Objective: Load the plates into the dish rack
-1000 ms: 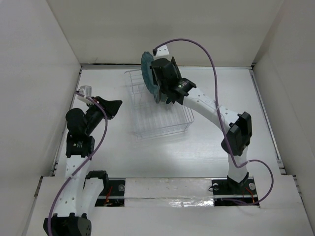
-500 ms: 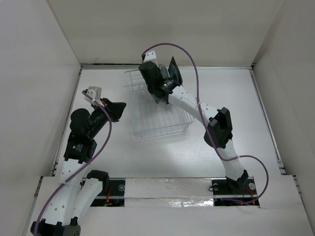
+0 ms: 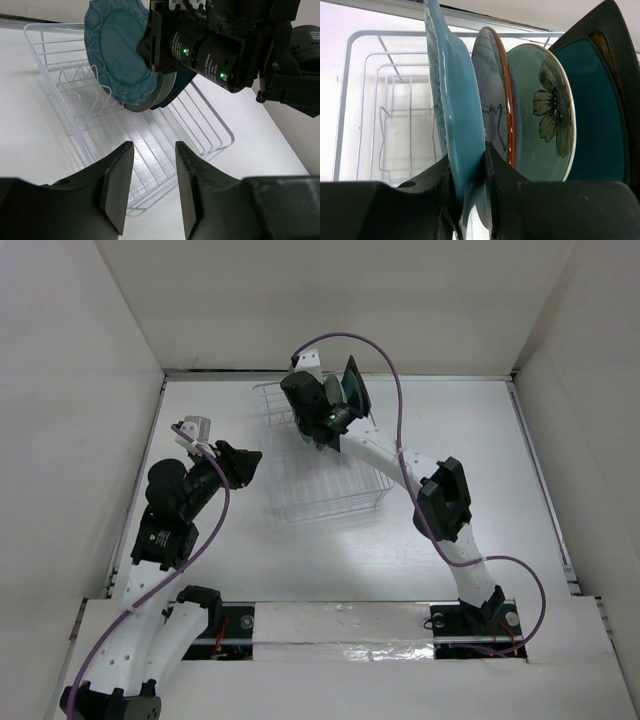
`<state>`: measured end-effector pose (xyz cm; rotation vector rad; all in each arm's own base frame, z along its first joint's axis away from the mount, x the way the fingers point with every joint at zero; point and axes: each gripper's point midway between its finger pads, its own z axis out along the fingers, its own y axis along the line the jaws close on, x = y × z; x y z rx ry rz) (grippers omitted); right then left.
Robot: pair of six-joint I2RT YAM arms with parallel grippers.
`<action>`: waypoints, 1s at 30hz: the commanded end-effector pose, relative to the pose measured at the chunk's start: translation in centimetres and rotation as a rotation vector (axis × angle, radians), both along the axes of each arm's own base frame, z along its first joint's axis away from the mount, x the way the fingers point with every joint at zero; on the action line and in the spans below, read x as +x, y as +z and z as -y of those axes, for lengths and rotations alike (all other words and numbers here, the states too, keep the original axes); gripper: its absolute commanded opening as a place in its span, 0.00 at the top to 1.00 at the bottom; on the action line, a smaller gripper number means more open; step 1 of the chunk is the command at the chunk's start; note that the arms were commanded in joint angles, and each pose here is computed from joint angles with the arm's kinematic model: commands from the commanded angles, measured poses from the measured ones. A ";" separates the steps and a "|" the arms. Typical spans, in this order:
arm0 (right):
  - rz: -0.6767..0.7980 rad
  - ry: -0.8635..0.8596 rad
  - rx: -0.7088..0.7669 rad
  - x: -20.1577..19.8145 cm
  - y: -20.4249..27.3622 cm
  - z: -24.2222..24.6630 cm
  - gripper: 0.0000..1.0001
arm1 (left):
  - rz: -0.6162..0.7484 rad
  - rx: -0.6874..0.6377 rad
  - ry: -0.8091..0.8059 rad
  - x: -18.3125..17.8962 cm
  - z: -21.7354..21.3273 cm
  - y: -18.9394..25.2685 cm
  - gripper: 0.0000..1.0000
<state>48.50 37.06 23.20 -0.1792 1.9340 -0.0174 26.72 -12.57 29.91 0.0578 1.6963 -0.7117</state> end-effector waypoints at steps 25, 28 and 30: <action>0.054 0.070 0.243 -1.0 0.4 -4.0 0.68 | 0.059 -0.001 0.050 0.6 -0.7 2.0 0.51; 0.054 0.087 0.242 -1.4 0.3 -4.5 0.61 | 0.056 0.000 0.050 0.6 -0.7 1.8 0.51; 0.059 0.091 0.231 -1.6 0.5 -4.8 0.53 | 0.060 0.001 0.062 0.7 -0.9 1.9 0.51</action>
